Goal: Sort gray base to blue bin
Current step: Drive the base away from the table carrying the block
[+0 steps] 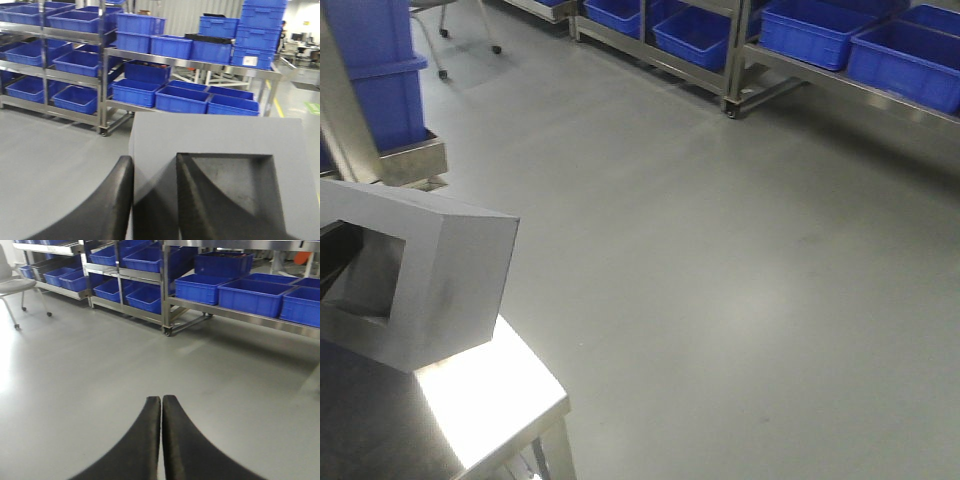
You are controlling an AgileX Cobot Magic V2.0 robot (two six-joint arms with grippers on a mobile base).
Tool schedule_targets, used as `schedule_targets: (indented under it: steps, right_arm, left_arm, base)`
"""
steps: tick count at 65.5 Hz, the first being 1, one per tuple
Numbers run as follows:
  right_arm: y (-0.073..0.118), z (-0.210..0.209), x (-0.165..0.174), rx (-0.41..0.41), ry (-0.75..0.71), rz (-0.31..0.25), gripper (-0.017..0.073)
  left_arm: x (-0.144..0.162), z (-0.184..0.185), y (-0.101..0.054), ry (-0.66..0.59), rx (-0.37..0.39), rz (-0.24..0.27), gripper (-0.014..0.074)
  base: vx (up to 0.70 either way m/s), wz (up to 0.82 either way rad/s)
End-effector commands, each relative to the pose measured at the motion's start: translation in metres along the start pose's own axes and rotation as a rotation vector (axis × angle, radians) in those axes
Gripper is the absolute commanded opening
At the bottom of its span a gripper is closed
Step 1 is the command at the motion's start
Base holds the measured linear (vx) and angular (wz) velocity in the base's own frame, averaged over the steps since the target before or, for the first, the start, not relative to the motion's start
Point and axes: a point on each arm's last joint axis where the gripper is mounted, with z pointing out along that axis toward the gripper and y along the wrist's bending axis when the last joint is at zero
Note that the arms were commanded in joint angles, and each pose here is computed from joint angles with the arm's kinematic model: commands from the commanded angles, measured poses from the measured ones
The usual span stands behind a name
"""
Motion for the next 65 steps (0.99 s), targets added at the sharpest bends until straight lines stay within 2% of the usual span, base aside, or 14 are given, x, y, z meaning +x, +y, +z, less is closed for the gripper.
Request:
schedule_targets:
  steps: [1,35,65]
  right_arm:
    - [0.0001,-0.0007,-0.0079,-0.001,-0.08,-0.012,-0.0005]
    - [0.0001,-0.0007,-0.0079,-0.001,-0.08,-0.012,-0.0005]
    - [0.0001,-0.0007,-0.0079,-0.001,-0.08,-0.012,-0.0005]
  left_arm:
    - [-0.0203,-0.0025,-0.0031,-0.138,0.02,-0.018,-0.0008]
    - [-0.0189,-0.0023,-0.003,-0.123,0.018,-0.018,-0.0008]
    - [-0.0188,-0.0023,-0.0029,-0.122,0.018,-0.018,-0.0008]
  base:
    - [0.01,-0.27]
    - [-0.03,-0.31]
    - [-0.01,-0.5]
